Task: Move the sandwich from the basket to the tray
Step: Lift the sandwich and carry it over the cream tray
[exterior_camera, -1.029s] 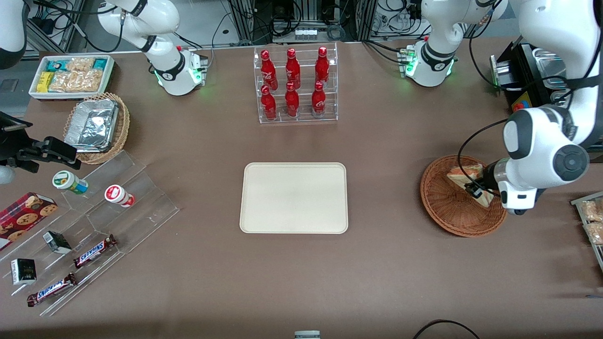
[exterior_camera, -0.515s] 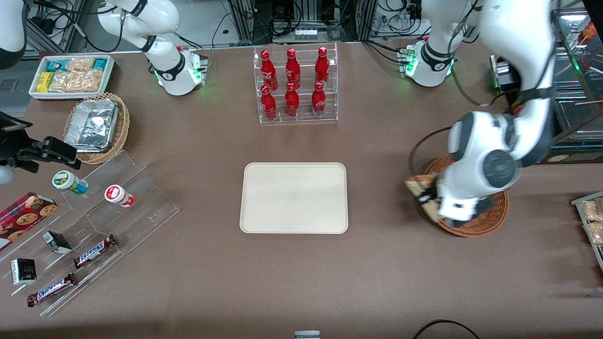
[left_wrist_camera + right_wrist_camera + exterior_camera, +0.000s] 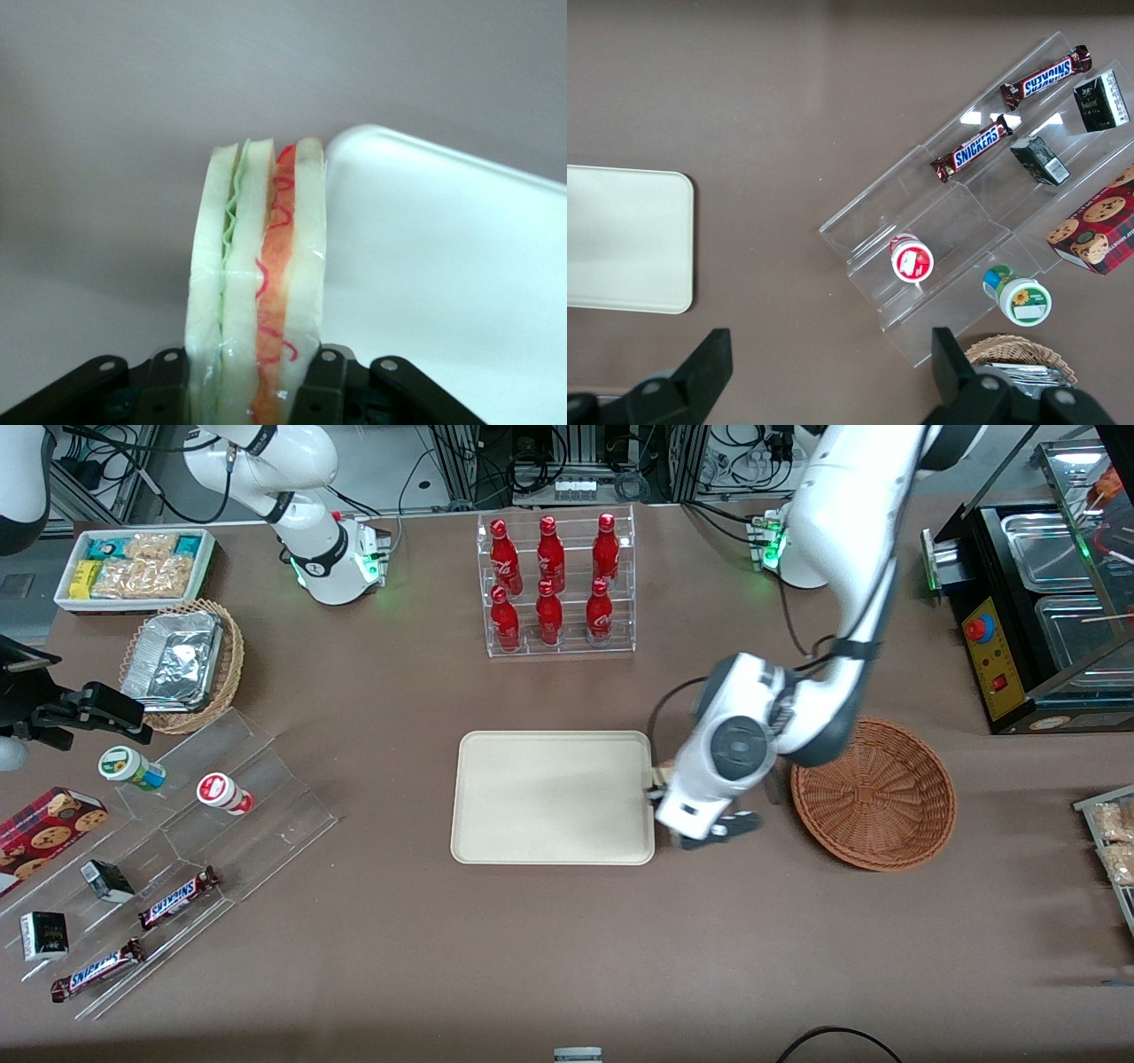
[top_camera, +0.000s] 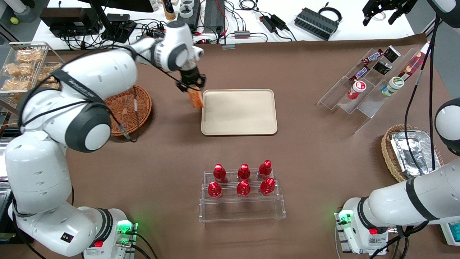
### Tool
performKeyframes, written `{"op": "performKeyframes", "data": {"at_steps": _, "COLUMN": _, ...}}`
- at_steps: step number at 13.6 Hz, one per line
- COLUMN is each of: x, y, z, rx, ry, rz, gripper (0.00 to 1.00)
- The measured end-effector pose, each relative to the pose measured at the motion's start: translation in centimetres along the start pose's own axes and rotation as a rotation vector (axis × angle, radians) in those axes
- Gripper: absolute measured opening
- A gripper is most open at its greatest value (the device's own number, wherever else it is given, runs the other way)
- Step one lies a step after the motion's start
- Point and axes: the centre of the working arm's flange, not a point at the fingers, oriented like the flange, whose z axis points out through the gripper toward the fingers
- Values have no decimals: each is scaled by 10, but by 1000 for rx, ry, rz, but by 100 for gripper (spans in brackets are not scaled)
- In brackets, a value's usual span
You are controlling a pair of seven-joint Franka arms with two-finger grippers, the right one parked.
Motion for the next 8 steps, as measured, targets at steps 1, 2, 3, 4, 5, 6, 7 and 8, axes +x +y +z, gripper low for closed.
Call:
{"op": "performKeyframes", "data": {"at_steps": 1, "x": -12, "y": 15, "z": 10, "rx": -5, "ry": -8, "rz": 28, "gripper": 39}}
{"op": "performKeyframes", "data": {"at_steps": 2, "x": -23, "y": 27, "z": 19, "rx": -4, "ry": -13, "rz": 59, "gripper": 39}}
{"op": "performKeyframes", "data": {"at_steps": 3, "x": -31, "y": 37, "z": 27, "rx": -4, "ry": -11, "rz": 96, "gripper": 40}}
{"op": "performKeyframes", "data": {"at_steps": 4, "x": -34, "y": 45, "z": 35, "rx": -7, "ry": -7, "rz": 138, "gripper": 40}}
{"op": "performKeyframes", "data": {"at_steps": 5, "x": -35, "y": 51, "z": 44, "rx": -11, "ry": -4, "rz": 169, "gripper": 40}}
{"op": "performKeyframes", "data": {"at_steps": 6, "x": -36, "y": 56, "z": 56, "rx": -10, "ry": -6, "rz": 193, "gripper": 41}}
{"op": "performKeyframes", "data": {"at_steps": 7, "x": -39, "y": 64, "z": 66, "rx": -7, "ry": -8, "rz": 212, "gripper": 41}}
{"op": "performKeyframes", "data": {"at_steps": 8, "x": -43, "y": 71, "z": 74, "rx": -5, "ry": -10, "rz": 223, "gripper": 41}}
